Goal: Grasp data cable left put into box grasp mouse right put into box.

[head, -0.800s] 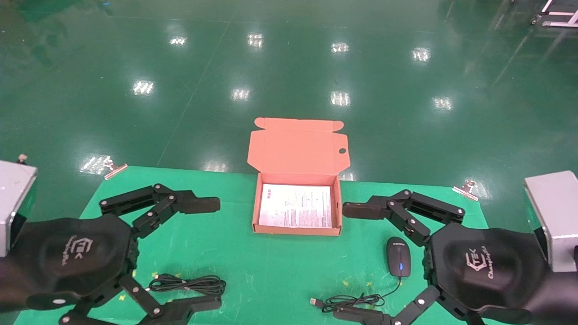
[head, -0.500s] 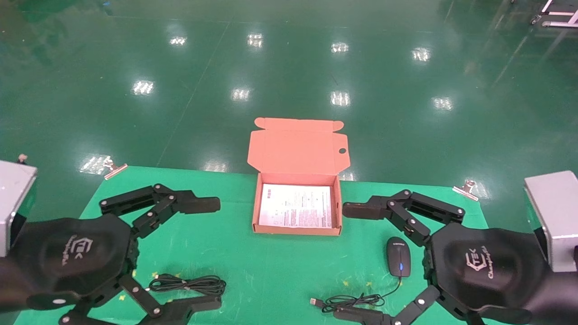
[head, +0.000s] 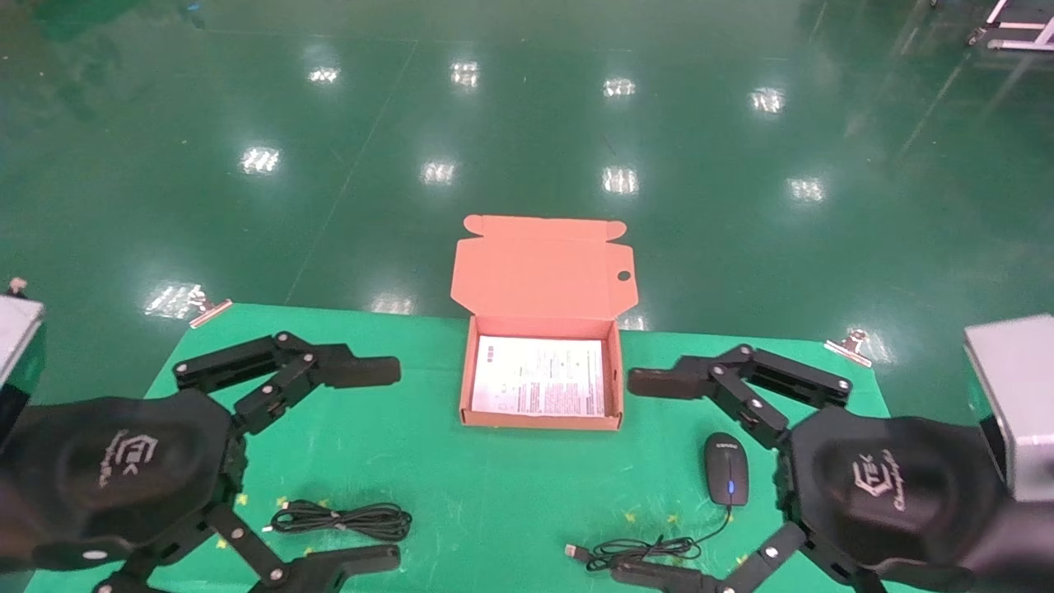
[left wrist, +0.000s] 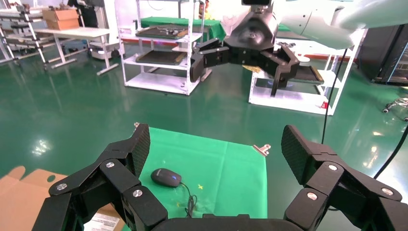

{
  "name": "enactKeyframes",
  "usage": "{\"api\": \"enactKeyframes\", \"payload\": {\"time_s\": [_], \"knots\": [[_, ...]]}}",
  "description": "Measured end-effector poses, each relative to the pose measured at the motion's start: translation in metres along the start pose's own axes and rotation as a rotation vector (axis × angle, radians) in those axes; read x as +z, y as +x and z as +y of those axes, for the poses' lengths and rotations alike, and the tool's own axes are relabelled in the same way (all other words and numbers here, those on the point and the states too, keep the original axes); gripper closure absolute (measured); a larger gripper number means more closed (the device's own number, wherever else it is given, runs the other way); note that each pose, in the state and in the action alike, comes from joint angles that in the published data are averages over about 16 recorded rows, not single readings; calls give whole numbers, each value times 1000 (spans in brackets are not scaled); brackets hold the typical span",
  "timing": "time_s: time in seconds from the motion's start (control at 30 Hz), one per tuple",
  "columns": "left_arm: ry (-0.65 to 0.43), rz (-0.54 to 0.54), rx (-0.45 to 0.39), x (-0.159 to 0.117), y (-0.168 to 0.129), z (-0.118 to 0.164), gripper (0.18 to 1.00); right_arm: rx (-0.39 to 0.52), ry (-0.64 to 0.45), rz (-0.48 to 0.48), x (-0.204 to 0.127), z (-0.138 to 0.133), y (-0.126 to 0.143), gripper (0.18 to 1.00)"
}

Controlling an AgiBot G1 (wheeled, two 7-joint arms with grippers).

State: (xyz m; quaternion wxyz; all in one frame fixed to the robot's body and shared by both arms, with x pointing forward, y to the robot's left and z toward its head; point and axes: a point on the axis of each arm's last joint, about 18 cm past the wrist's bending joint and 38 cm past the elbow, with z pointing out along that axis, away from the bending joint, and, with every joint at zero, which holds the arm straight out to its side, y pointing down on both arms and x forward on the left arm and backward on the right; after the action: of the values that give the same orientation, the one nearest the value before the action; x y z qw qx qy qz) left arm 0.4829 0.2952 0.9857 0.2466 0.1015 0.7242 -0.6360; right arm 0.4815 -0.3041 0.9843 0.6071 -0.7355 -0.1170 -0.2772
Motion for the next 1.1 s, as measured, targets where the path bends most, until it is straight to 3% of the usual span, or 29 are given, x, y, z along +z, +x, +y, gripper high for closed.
{"api": "enactKeyframes", "payload": {"time_s": [0.2,0.4,0.7,0.9,1.1], "knots": [[-140,31,5,12,-5,18,184,-159,-181,-30,4,18,4,178],[-368,70,28,26,-14,45,184,-371,-406,-96,8,44,15,178],[-706,102,140,44,-35,79,184,-636,-671,-218,17,87,32,178],[-880,102,223,53,-49,100,183,-736,-782,-281,25,117,36,178],[-1008,92,264,62,-57,126,183,-772,-875,-303,32,149,37,178]]}}
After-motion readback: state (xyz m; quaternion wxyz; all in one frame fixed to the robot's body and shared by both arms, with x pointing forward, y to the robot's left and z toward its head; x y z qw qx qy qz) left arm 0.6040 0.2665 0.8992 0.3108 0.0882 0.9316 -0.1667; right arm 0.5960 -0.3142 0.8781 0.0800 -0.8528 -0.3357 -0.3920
